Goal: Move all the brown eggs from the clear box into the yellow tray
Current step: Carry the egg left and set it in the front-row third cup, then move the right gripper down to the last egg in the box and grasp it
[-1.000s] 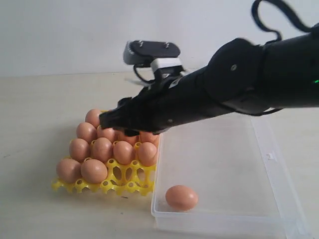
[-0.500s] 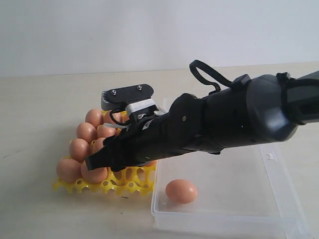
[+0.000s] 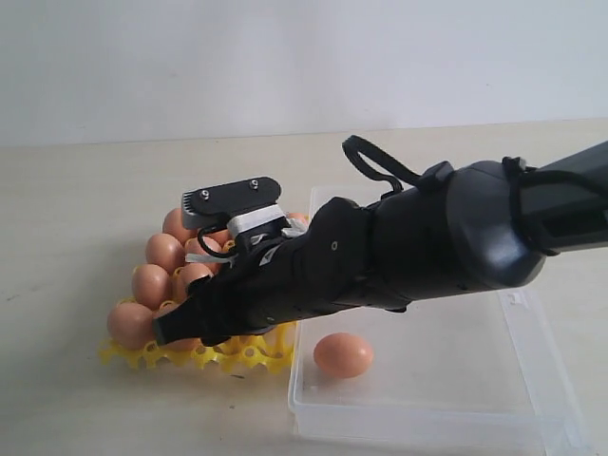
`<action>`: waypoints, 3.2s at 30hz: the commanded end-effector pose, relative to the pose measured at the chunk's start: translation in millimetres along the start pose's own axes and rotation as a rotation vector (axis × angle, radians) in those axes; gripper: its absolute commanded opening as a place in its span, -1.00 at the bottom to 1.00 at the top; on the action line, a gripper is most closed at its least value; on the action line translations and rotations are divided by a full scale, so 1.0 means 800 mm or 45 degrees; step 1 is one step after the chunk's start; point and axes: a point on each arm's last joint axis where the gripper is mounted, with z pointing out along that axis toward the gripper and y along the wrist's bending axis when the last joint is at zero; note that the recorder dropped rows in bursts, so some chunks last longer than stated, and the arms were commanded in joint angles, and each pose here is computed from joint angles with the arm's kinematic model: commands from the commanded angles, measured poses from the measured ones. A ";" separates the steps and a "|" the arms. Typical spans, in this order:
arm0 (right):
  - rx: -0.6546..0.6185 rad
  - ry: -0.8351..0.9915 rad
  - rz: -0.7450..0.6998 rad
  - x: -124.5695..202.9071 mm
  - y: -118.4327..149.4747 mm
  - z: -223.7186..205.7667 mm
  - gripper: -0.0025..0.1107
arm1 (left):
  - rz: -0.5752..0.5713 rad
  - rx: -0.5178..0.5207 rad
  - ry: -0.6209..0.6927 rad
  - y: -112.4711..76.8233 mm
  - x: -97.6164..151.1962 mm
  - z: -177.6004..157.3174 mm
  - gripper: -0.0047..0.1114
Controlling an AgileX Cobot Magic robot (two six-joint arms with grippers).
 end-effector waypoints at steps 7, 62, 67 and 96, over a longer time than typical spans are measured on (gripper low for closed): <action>-0.003 -0.012 -0.023 -0.002 0.002 0.000 -0.63 | -0.007 -0.002 -0.016 0.000 -0.003 -0.001 -0.92; -0.080 0.606 -0.104 0.004 -0.103 -0.119 0.00 | -0.007 -0.002 -0.016 0.000 -0.003 -0.001 -0.92; -0.105 0.707 -0.216 0.019 -0.096 -0.097 0.00 | -0.007 -0.002 -0.016 0.000 -0.003 -0.001 -0.92; -0.105 0.693 -0.387 0.038 -0.098 -0.039 0.00 | -0.007 -0.002 -0.016 0.000 -0.003 -0.001 -0.92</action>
